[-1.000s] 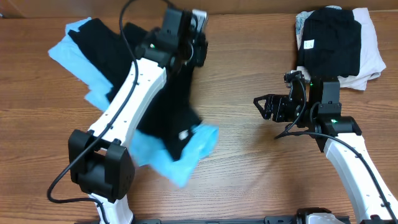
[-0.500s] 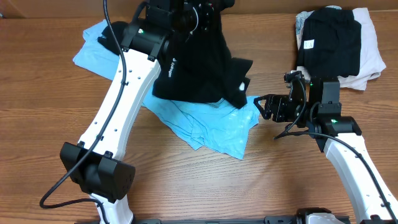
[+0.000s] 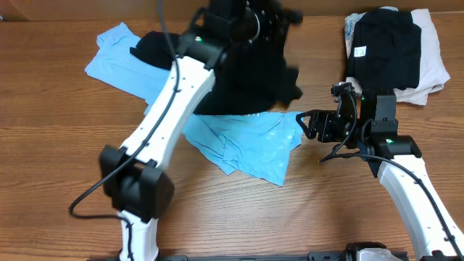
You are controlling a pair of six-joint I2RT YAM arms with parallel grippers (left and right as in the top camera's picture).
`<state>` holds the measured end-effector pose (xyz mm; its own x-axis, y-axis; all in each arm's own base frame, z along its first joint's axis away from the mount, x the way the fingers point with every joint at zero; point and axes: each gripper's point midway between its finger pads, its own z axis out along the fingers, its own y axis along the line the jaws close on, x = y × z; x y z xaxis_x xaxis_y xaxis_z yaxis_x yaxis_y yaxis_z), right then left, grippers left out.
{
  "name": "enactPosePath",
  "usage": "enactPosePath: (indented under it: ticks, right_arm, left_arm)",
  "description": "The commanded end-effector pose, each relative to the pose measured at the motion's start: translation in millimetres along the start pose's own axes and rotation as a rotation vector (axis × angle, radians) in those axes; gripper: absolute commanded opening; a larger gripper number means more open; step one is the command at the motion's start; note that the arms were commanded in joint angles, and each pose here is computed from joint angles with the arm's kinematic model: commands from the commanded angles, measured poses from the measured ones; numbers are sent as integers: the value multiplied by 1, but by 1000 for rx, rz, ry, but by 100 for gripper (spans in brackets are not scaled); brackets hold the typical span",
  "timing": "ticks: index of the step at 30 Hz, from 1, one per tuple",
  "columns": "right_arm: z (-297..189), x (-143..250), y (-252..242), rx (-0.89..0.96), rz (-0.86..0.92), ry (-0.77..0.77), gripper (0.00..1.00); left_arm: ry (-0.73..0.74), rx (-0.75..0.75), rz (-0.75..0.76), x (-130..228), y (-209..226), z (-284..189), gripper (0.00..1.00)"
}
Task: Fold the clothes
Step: 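Lift the black shirt with the left gripper and drag it toward table center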
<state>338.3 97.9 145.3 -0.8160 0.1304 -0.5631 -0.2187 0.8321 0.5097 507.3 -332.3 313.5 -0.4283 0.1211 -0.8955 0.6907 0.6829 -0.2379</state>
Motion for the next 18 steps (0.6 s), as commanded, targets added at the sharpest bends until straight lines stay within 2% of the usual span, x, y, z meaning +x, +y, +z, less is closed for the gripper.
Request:
enactPosePath:
  ticks: [1, 5, 8, 10, 13, 18]
  right_arm:
    - [-5, -11, 5, -9, -9, -25, 75]
    - [-5, -8, 2, 7, -1, -14, 75]
    - [-5, -8, -1, 23, -1, -18, 76]
    - [-5, -9, -1, 23, -3, -20, 76]
    - [-5, -10, -1, 23, -4, -22, 76]
    - [-5, -10, -1, 22, -5, -25, 76]
  left_arm:
    - [110, -51, -29, 35, 21, 15, 100]
    - [315, -244, -114, 85, 67, -12, 100]
    - [499, -328, -199, 129, 91, -43, 100]
    - [636, -360, -268, 162, 102, -67, 100]
    - [796, -360, -289, 203, 111, -91, 100]
    - [935, -398, -350, 268, 134, -111, 98]
